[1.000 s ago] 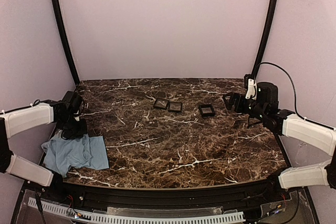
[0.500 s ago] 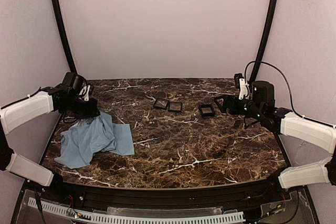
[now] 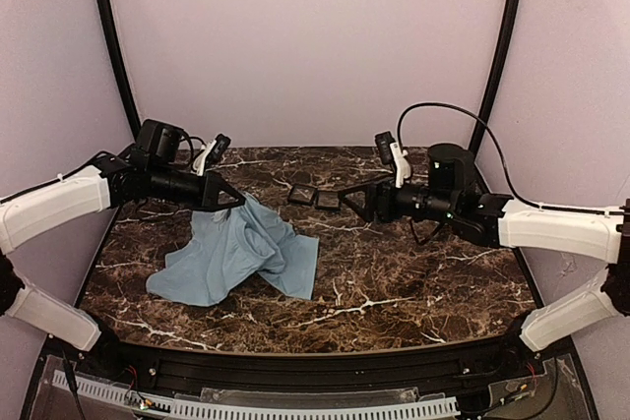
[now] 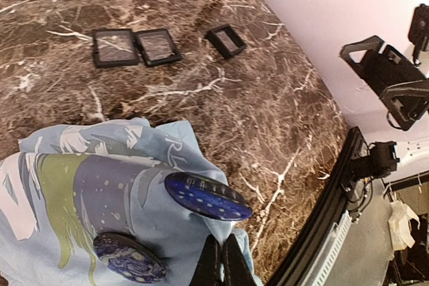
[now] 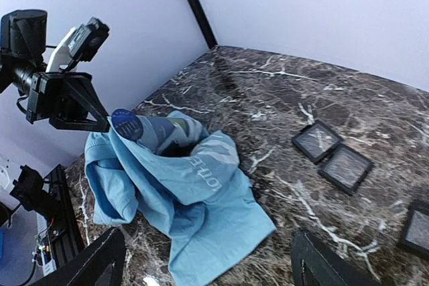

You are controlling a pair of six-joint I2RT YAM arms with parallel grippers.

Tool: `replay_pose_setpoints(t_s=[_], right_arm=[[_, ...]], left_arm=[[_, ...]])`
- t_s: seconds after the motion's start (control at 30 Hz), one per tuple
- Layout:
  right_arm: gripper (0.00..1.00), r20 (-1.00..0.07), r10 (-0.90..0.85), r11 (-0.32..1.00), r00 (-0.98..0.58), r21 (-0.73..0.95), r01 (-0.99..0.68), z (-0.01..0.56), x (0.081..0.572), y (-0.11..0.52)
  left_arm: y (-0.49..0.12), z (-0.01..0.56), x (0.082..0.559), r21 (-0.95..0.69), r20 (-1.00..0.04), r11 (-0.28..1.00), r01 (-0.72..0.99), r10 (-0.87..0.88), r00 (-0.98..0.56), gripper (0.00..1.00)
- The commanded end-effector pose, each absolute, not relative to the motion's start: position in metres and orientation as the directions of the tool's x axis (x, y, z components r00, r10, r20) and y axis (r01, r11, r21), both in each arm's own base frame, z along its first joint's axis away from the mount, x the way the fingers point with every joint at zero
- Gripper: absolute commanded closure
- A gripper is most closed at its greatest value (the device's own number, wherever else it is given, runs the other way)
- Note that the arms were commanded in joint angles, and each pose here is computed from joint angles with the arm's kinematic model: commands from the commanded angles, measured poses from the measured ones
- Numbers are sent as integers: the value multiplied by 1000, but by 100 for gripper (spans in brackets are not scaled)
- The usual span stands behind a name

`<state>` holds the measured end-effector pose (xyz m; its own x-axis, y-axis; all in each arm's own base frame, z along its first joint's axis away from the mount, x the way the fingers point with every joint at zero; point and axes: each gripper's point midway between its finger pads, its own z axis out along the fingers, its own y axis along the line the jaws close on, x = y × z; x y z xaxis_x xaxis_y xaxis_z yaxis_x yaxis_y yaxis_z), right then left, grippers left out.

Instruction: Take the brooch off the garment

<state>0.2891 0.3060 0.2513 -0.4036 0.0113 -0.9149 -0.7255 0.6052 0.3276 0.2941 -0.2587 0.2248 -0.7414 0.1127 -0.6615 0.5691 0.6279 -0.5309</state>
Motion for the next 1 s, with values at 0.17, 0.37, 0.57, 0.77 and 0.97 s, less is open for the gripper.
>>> replay_pose_setpoints(t_s=[0.17, 0.37, 0.57, 0.77, 0.97], right_arm=[[21, -904, -131, 399, -406, 327, -857, 228, 249, 425], [21, -899, -214, 307, -383, 310, -900, 208, 218, 468], [20, -903, -231, 294, -361, 289, -911, 199, 208, 492], [41, -909, -196, 374, -368, 278, -885, 192, 225, 502], [99, -918, -164, 362, -361, 284, -888, 199, 221, 497]], left_arm=[[-302, 240, 277, -593, -668, 481, 646, 154, -728, 99], [-308, 238, 278, -601, -668, 472, 645, 147, -730, 99], [-310, 236, 279, -615, -663, 466, 636, 132, -737, 99], [-313, 235, 276, -634, -651, 448, 631, 131, -747, 99], [-309, 232, 271, -637, -644, 456, 622, 129, -754, 78]])
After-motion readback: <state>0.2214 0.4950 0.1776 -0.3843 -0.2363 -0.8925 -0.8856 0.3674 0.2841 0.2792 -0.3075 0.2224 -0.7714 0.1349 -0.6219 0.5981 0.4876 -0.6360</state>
